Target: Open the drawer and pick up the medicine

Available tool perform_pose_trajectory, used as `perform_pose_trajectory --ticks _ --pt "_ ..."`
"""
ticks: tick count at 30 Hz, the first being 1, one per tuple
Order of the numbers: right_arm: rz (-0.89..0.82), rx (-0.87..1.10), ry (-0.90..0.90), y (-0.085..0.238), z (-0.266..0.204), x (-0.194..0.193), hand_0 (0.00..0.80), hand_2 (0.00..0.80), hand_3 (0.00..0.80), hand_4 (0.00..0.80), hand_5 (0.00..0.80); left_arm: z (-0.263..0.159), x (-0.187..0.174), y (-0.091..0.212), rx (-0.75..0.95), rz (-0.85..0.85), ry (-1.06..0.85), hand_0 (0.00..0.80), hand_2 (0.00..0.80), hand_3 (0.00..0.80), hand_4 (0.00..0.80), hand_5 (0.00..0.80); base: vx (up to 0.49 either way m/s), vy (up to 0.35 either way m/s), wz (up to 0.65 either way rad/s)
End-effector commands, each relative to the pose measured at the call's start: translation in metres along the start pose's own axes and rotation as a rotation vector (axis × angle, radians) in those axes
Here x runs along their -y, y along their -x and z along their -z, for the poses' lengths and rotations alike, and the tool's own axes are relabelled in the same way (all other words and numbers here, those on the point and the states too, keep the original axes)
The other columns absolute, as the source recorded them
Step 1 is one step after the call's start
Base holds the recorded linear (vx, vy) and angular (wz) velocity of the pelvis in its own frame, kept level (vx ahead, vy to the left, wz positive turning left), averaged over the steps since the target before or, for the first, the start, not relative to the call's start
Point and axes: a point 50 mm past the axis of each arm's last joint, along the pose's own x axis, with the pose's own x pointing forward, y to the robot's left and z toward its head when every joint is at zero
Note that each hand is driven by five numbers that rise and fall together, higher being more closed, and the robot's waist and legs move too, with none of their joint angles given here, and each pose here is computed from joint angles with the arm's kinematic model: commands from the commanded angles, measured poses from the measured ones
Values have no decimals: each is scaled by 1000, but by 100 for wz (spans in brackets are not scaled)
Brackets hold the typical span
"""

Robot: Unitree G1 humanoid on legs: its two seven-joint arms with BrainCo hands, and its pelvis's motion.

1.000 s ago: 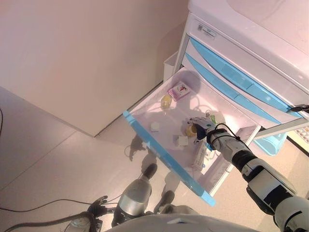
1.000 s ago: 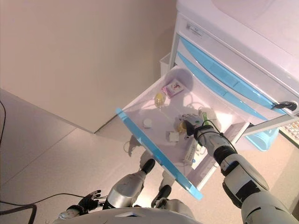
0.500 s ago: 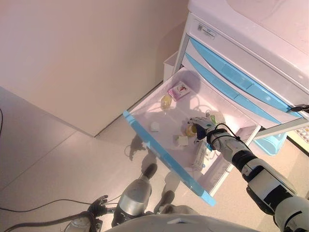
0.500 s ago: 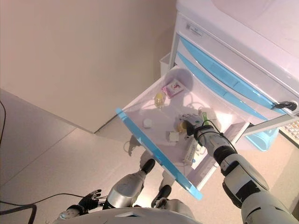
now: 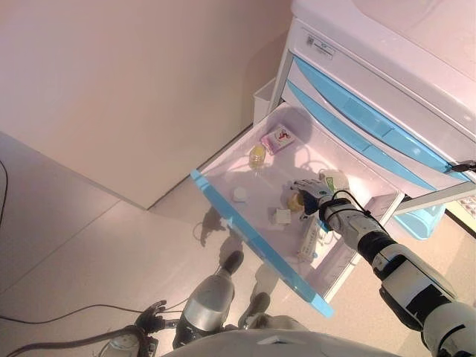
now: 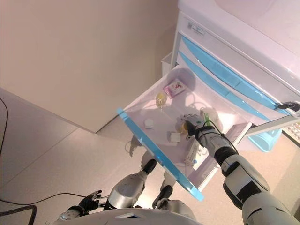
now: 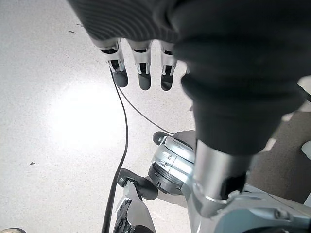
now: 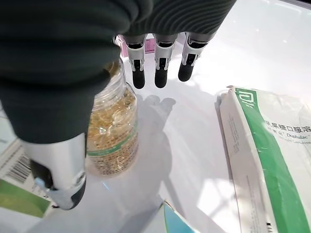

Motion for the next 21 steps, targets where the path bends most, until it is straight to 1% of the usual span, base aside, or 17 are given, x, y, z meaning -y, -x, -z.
perform_pose_trajectory --ticks 1,11,13,14,15,16,17,19,20,21 --pt "73 9 59 -3 0 16 0 0 0 0 0 14 6 4 -35 34 -66 0 0 0 0 0 0 0 0" --pt "61 -6 52 -3 1 13 0 0 0 0 0 15 7 4 -33 35 -71 0 0 0 0 0 0 0 0" --pt "65 -4 53 -3 0 13 176 176 176 176 176 14 7 4 -33 35 -72 0 0 0 0 0 0 0 0" --pt "65 -4 52 -3 0 13 430 430 430 430 430 14 7 4 -33 35 -72 0 0 0 0 0 0 0 0" --pt "65 -4 56 -3 0 13 609 609 609 609 609 14 7 4 -33 35 -71 0 0 0 0 0 0 0 0" --pt "65 -3 56 -3 0 13 649 649 649 649 649 13 7 4 -33 36 -70 0 0 0 0 0 0 0 0" --pt "65 -3 55 -3 1 13 653 653 653 653 653 14 7 4 -33 36 -69 0 0 0 0 0 0 0 0" --pt "65 -4 58 -3 2 13 718 718 718 718 718 14 7 4 -33 36 -68 0 0 0 0 0 -4 2 2" --pt "66 -3 57 -2 1 13 718 718 718 718 718 14 7 4 -33 36 -67 0 0 0 0 0 -6 3 6" --pt "65 -1 58 -3 1 12 756 756 756 756 756 14 6 4 -34 36 -68 0 0 0 0 0 -2 1 6"
